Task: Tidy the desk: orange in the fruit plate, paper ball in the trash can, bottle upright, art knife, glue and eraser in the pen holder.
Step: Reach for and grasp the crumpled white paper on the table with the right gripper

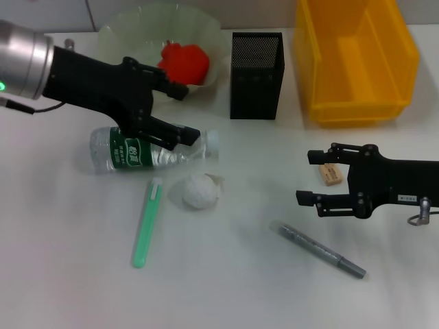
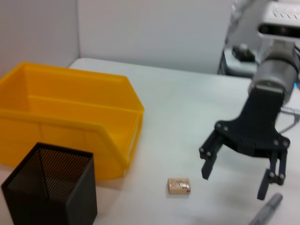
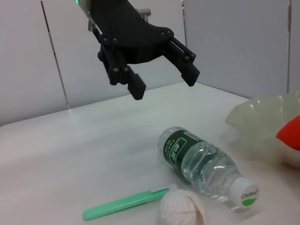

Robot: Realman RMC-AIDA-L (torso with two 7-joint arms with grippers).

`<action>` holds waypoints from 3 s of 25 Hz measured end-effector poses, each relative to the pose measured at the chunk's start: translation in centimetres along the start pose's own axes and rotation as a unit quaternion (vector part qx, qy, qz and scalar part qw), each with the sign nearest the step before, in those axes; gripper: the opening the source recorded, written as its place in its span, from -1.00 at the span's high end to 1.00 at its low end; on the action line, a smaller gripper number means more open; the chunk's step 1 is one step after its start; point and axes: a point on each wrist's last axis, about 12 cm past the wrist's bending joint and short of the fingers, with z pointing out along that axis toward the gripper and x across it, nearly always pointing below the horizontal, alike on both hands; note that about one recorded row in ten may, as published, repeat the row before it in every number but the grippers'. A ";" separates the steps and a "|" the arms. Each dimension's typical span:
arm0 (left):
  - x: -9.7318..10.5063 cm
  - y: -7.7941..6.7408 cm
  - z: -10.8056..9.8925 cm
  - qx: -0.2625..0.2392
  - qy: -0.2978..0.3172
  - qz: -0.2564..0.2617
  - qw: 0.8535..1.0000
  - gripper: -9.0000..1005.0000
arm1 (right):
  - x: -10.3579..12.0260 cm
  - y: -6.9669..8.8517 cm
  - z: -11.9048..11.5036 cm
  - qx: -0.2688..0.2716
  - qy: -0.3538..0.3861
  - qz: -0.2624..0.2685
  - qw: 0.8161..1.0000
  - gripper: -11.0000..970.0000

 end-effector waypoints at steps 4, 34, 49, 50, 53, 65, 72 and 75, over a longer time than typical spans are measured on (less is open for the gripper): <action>-1.5 -0.4 0.6 0.002 0.022 0.045 0.999 -0.68 | 0.1 0.0 -0.1 0.002 -0.002 0.004 1.000 -0.59; -3.1 -1.4 5.0 0.030 0.118 0.141 0.983 -0.68 | -0.1 -0.2 -0.1 -0.001 0.003 0.020 1.000 -0.54; 7.5 -1.9 -0.6 0.002 -0.101 -0.009 0.995 -0.68 | -3.0 -1.3 1.5 -0.031 0.007 0.009 0.999 -0.52; 8.8 -2.3 -0.9 -0.008 -0.119 -0.016 0.993 -0.68 | -3.3 -1.4 1.5 -0.031 0.010 0.010 0.999 -0.51; 11.5 -3.5 -1.4 -0.039 -0.150 -0.025 0.988 -0.68 | -4.7 -2.0 2.0 -0.037 0.036 0.015 0.999 -0.51; 17.8 -8.1 -0.8 -0.117 -0.192 -0.070 0.972 -0.68 | -12.6 -2.6 6.2 -0.081 0.166 0.004 0.983 -0.49; 18.1 -8.4 -0.4 -0.117 -0.190 -0.079 0.972 -0.68 | -17.1 -2.1 9.3 -0.079 0.267 -0.015 0.960 -0.48; 18.3 -8.6 -0.1 -0.117 -0.188 -0.082 0.972 -0.68 | -18.5 -1.8 10.6 -0.071 0.295 -0.018 0.953 -0.48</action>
